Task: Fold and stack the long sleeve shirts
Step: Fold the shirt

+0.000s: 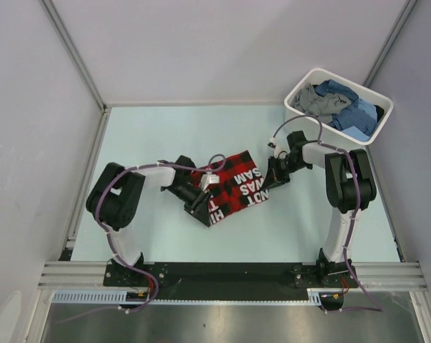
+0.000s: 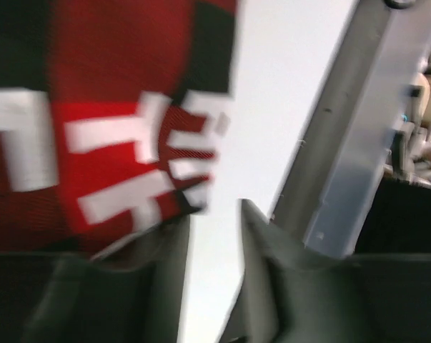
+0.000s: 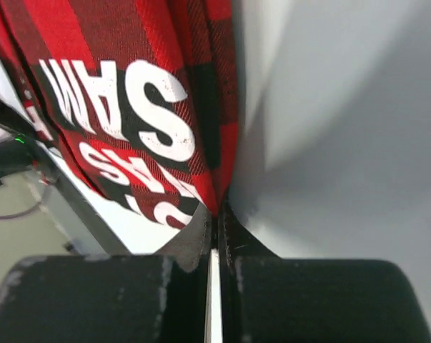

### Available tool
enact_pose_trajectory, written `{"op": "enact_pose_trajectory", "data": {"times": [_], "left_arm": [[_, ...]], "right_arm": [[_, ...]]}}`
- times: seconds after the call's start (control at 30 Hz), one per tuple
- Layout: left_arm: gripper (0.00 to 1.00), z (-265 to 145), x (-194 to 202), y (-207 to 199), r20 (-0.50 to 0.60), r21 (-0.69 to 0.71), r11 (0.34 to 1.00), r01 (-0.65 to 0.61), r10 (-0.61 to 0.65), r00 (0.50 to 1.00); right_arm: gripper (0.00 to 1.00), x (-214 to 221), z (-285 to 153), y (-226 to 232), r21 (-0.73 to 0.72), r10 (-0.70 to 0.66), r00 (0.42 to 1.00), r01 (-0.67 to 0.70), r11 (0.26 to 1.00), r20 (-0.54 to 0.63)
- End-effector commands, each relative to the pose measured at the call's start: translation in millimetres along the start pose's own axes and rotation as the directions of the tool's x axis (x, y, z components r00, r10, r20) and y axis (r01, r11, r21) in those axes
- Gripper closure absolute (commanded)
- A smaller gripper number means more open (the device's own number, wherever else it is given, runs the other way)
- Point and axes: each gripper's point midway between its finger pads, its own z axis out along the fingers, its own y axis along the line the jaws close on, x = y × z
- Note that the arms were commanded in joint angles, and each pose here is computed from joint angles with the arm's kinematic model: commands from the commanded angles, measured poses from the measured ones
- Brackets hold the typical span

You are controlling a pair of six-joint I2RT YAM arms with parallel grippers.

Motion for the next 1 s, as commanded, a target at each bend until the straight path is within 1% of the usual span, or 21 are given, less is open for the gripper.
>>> {"op": "enact_pose_trajectory", "data": {"times": [0.0,0.03,0.07,0.1,0.13,0.17,0.2,0.23,0.27,0.3,0.33,0.37,0.4,0.43,0.47,0.5,0.53,0.6,0.63,0.83,0.97], "left_arm": [[0.41,-8,6,-44,-0.034,0.128,0.989,-0.076,0.081,0.996],[0.36,-19,4,-50,-0.013,0.134,0.983,-0.123,0.126,0.992],[0.34,-28,0,-52,0.016,0.141,0.98,-0.138,0.137,0.99],[0.32,-47,-9,-44,0.077,0.121,0.983,-0.136,0.127,0.989],[0.31,-66,-24,-44,0.127,0.105,0.978,-0.178,0.165,0.978],[0.29,-80,-36,-35,0.164,0.067,0.981,-0.181,0.168,0.972],[0.24,-101,-52,-20,0.217,0.011,0.986,-0.167,0.161,0.963],[0.21,-122,-86,-9,0.268,-0.049,0.982,-0.185,0.191,0.944],[0.18,-133,-104,1,0.29,-0.083,0.98,-0.182,0.198,0.936],[0.12,-142,-118,14,0.295,-0.127,0.977,-0.173,0.203,0.934],[0.11,-151,-147,28,0.31,-0.151,0.973,-0.175,0.214,0.926],[0.11,-152,-159,36,0.317,-0.153,0.974,-0.166,0.207,0.926],[0.1,-163,-184,37,0.343,-0.171,0.966,-0.194,0.243,0.907],[0.09,-151,-187,59,0.332,-0.136,0.982,-0.132,0.171,0.928],[0.08,-147,-194,65,0.332,-0.13,0.983,-0.126,0.163,0.929],[0.08,-152,-209,65,0.352,-0.123,0.982,-0.144,0.179,0.919],[0.07,-140,-209,81,0.346,-0.088,0.992,-0.094,0.119,0.931],[0.05,-133,-219,89,0.347,-0.075,0.993,-0.088,0.109,0.932],[0.05,-123,-217,97,0.338,-0.048,0.997,-0.067,0.079,0.938],[0.09,-84,-206,109,0.267,-0.024,0.999,-0.047,0.051,0.962],[0.16,-55,-186,116,0.2,0.005,1.0,0.026,-0.026,0.979]], "right_arm": [[0.96,-6,-21,-26,0.117,-0.169,0.98,0.18,0.977,-0.102],[0.91,-9,-21,-28,0.127,-0.182,0.977,0.195,0.973,-0.111],[0.88,-9,-18,-31,0.129,-0.186,0.973,0.204,0.97,-0.139],[0.86,-22,-20,-27,0.138,-0.218,0.967,0.235,0.962,-0.129],[0.8,-27,-20,-28,0.152,-0.225,0.965,0.244,0.958,-0.132],[0.78,-32,-21,-29,0.157,-0.235,0.964,0.253,0.955,-0.128],[0.76,-35,-20,-32,0.174,-0.235,0.963,0.256,0.951,-0.133],[0.74,-44,-22,-30,0.18,-0.249,0.961,0.267,0.947,-0.12],[0.73,-46,-22,-30,0.18,-0.251,0.96,0.27,0.946,-0.121],[0.73,-48,-22,-32,0.19,-0.253,0.959,0.273,0.943,-0.124],[0.73,-51,-21,-30,0.196,-0.263,0.956,0.285,0.938,-0.127],[0.73,-53,-21,-30,0.198,-0.268,0.955,0.29,0.936,-0.128],[0.73,-52,-19,-33,0.203,-0.263,0.955,0.288,0.936,-0.139],[0.73,-55,-19,-30,0.205,-0.271,0.952,0.296,0.933,-0.139],[0.73,-57,-17,-30,0.207,-0.277,0.951,0.301,0.931,-0.14],[0.73,-58,-16,-31,0.214,-0.281,0.949,0.307,0.927,-0.143],[0.73,-59,-13,-33,0.215,-0.281,0.948,0.308,0.927,-0.148],[0.73,-65,-8,-28,0.219,-0.3,0.943,0.327,0.919,-0.146],[0.73,-65,-4,-30,0.219,-0.297,0.942,0.326,0.92,-0.154],[0.73,-66,11,-18,0.212,-0.346,0.921,0.38,0.901,-0.179],[0.74,-64,17,-17,0.209,-0.35,0.917,0.387,0.898,-0.191]]}}
